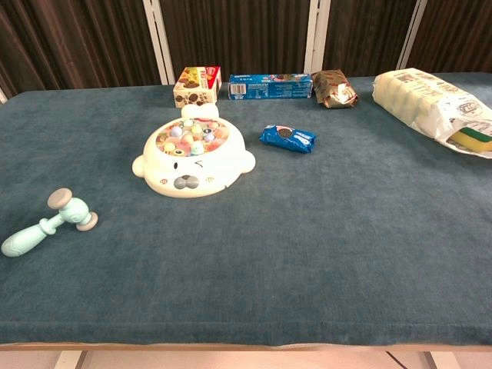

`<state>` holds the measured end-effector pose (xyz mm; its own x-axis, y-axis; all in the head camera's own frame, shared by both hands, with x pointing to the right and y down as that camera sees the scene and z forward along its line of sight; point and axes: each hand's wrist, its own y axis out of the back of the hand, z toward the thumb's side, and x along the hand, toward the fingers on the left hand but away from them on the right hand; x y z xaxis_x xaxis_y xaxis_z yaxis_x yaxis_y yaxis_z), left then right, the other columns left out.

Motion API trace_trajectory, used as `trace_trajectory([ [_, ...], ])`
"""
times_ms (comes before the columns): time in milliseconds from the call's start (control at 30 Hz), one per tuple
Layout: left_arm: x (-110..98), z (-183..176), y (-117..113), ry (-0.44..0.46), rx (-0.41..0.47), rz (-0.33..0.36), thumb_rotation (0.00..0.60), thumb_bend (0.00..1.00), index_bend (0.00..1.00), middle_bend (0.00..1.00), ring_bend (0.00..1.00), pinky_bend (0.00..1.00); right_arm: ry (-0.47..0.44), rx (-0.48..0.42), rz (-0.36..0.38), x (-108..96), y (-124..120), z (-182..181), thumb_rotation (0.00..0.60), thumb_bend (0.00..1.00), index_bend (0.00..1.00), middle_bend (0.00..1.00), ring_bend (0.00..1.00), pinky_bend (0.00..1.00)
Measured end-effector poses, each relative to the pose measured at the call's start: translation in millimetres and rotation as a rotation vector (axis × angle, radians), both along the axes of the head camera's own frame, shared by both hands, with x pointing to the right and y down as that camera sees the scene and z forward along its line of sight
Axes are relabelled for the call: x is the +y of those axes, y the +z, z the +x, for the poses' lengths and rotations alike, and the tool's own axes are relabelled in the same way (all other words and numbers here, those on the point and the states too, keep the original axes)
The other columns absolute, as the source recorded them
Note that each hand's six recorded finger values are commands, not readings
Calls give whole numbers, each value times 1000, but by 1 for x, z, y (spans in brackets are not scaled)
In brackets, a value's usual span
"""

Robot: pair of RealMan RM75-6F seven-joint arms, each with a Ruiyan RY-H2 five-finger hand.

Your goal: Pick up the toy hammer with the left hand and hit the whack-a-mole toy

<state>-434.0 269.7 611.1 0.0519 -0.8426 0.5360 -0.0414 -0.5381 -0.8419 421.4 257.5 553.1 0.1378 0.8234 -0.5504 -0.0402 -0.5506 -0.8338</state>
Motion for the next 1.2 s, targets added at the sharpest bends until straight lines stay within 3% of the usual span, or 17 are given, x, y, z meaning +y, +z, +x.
trace_trajectory([
  [133,0,4,5,-28,50,-17,600,329,6,44,13,38,2,-4,0,-1,1,-1,600,321,0,0,0,0],
  [333,-2,14,25,-107,168,-65,600,311,93,94,54,152,7,-3,-6,-2,3,0,600,320,0,0,0,0],
  [500,-7,24,45,-109,119,-113,600,296,133,114,63,168,8,-5,-10,-3,4,-1,600,320,0,0,0,0],
  [633,-14,38,59,-118,69,-124,600,287,160,168,130,182,8,-7,-15,-4,5,-1,600,321,0,0,0,0],
  [833,-18,56,75,-139,33,-160,600,295,202,187,127,183,5,-9,-21,-3,5,-2,600,320,0,0,0,0],
  [967,-18,72,85,-140,46,-198,600,294,205,188,124,183,7,-12,-20,-4,4,-1,600,320,0,0,0,0],
  [1200,-27,89,91,-156,79,-185,600,293,229,201,139,186,6,-16,-20,-4,3,-1,600,320,0,0,0,0],
])
